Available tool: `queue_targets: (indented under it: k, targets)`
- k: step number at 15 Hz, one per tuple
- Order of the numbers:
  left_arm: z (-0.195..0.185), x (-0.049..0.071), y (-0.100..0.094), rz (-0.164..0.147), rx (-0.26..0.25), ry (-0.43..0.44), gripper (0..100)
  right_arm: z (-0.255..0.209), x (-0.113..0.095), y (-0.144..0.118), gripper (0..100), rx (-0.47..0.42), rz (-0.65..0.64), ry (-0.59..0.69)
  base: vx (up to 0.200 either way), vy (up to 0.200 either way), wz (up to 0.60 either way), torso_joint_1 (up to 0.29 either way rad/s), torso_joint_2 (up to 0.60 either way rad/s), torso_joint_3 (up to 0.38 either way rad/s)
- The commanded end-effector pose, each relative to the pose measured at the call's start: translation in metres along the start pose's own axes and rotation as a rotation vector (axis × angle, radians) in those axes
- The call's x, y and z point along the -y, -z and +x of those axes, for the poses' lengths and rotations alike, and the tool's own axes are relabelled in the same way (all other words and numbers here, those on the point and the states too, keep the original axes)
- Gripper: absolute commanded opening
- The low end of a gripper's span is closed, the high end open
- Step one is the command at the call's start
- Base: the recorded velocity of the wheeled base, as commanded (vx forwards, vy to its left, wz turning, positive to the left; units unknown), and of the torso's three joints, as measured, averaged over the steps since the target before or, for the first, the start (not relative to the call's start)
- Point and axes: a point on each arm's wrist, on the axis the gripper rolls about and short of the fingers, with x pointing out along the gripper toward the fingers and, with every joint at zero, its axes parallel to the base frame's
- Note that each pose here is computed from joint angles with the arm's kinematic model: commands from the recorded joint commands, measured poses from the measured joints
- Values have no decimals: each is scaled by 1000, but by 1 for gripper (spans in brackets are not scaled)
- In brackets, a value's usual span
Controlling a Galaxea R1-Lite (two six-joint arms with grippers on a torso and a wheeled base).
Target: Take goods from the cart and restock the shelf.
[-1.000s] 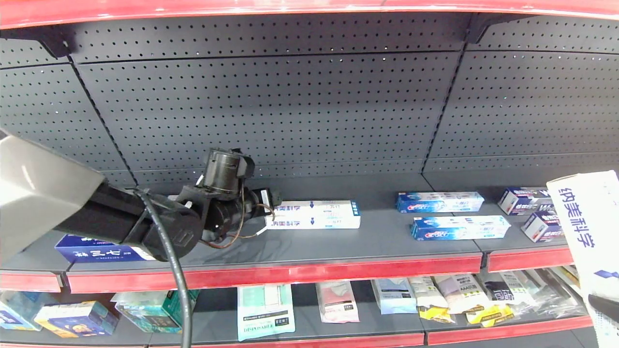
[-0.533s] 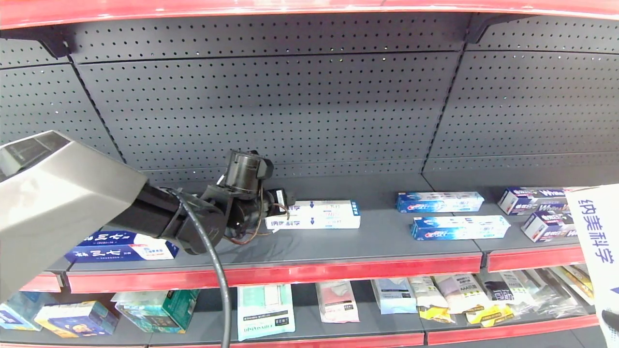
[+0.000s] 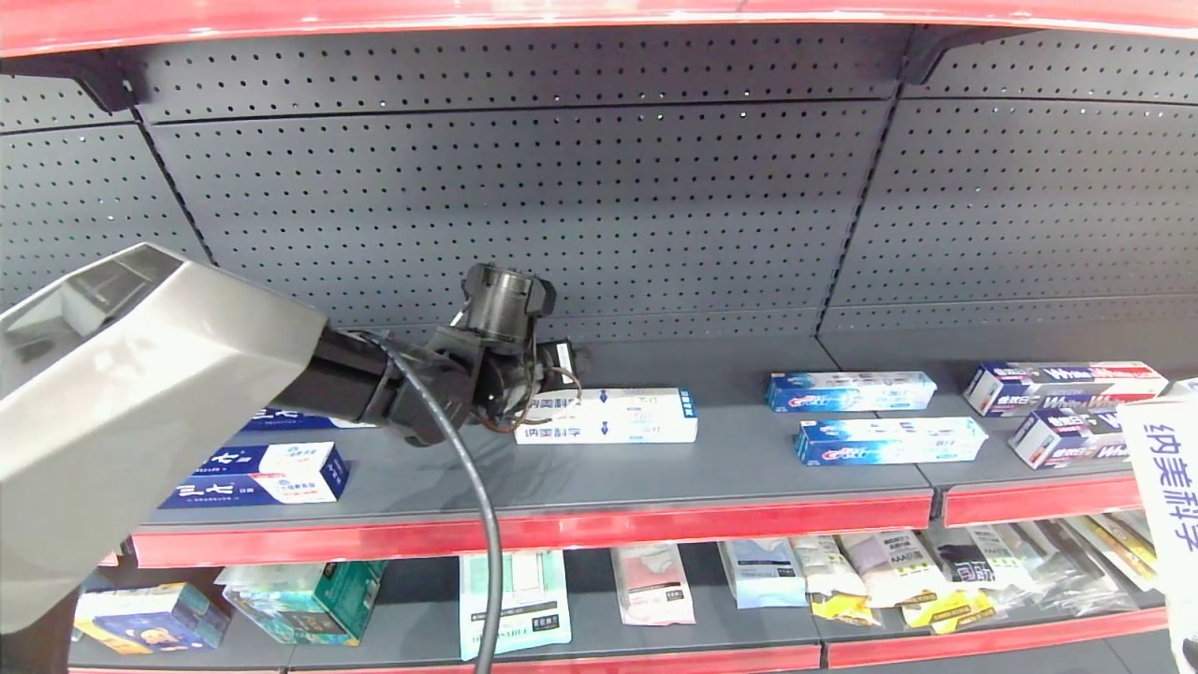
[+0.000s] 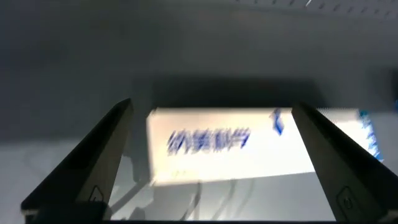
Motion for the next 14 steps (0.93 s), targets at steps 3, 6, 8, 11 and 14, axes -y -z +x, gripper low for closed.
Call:
queue_targets:
  k: [3,6,8,11,14]
  targets:
    - [23,5,12,17,-44,-18,100,-3,0,3,0,20,-3,0,0,0,0,0,0,0]
    - [38,11,10,14,-33,-17,100,-3,0,6,0,20,-3,-2,0,0,0,0,0,0]
    - [40,17,7,20,-46,-18,100,-4,-1,11,0,19,-3,-3,0,0,0,0,0,0]
    - [57,22,8,14,-13,-42,100,-5,-1,19,0,25,-24,-5,0,0,0,0,0,0]
    - [61,29,12,27,-37,-45,100,-5,-1,18,0,24,-25,-5,0,0,0,0,0,0]
